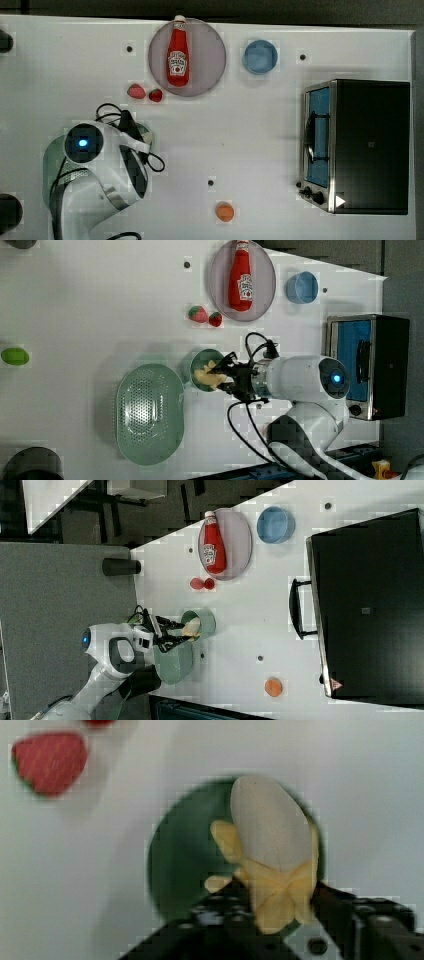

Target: Pick Banana and place it in mug.

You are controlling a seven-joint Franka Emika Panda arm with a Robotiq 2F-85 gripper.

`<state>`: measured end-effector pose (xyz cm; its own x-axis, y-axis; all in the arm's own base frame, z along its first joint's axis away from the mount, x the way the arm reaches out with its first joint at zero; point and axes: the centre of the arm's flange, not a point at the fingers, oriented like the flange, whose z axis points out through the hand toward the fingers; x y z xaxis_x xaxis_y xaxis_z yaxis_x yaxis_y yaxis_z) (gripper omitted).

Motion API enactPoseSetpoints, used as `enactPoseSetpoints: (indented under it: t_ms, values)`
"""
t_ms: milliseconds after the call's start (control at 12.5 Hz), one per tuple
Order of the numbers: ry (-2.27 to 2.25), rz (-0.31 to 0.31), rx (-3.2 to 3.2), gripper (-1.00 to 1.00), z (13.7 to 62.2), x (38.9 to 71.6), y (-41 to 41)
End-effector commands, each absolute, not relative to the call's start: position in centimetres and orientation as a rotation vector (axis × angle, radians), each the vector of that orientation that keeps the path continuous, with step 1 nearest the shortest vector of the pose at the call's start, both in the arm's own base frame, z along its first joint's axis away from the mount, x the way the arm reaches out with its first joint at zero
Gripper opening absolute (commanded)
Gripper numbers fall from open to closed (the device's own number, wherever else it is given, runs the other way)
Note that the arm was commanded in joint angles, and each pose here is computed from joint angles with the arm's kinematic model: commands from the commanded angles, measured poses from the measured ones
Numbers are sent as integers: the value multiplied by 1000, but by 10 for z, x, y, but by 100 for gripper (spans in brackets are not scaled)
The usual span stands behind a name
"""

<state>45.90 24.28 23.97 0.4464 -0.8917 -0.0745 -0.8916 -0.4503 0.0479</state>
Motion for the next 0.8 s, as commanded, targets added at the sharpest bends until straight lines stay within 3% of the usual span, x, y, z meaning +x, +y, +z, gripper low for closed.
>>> enactPoseSetpoints:
  t_ms: [80, 160, 240, 320, 560, 800]
  values:
    - [-1720, -92, 2668, 69, 265, 460, 257]
    - [-1725, -84, 2665, 92, 268, 461, 254]
    - [-1730, -72, 2670, 100, 272, 462, 254]
    - [-1730, -66, 2671, 100, 275, 462, 254]
    - [-1789, 29, 2697, 100, 311, 476, 247]
    - [-1765, 118, 2655, 100, 371, 486, 206]
